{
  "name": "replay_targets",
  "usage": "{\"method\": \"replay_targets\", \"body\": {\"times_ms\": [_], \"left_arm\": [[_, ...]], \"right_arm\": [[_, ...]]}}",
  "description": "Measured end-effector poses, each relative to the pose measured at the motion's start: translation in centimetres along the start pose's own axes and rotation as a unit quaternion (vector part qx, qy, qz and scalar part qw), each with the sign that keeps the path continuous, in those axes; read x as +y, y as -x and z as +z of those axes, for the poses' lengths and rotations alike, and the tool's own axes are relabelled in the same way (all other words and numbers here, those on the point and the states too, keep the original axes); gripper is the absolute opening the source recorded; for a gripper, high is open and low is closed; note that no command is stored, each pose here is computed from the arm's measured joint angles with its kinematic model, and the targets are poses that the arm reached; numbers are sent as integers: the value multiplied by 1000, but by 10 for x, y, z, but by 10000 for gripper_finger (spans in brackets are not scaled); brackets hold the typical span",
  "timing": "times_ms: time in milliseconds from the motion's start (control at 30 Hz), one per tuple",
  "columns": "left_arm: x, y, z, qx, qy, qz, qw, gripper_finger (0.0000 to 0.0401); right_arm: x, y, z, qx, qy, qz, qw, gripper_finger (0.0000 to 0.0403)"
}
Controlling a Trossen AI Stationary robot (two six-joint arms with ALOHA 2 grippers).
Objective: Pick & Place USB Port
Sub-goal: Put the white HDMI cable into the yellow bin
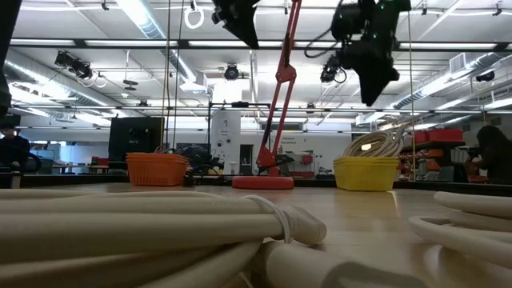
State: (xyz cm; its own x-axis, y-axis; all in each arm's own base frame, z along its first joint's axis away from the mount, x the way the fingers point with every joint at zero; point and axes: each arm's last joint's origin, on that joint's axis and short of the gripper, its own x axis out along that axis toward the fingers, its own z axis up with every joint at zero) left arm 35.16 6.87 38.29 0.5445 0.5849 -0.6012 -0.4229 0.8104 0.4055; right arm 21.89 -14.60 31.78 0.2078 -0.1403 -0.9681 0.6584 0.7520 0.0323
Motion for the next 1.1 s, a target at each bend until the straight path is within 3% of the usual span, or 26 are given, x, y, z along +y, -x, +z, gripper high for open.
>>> {"method": "replay_targets", "body": {"times_ms": [300, 467, 633, 833, 1100], "left_arm": [[0, 0, -16, 74, -22, -30, 997, 57], [-4, 4, -21, 95, -23, -49, 994, 57], [-5, 21, -18, 68, -28, -48, 996, 57], [0, 38, -16, 43, -38, -41, 998, 57], [1, 41, -16, 40, -37, -46, 997, 57]], "right_arm": [[96, 0, -29, 5, 92, 73, 993, 121], [143, -24, -65, 5, 103, 123, 987, 121], [172, -54, -117, 44, 62, 159, 984, 121], [184, -78, -170, 93, 13, 140, 986, 121], [201, -101, -209, 113, -70, 233, 963, 121]]}}
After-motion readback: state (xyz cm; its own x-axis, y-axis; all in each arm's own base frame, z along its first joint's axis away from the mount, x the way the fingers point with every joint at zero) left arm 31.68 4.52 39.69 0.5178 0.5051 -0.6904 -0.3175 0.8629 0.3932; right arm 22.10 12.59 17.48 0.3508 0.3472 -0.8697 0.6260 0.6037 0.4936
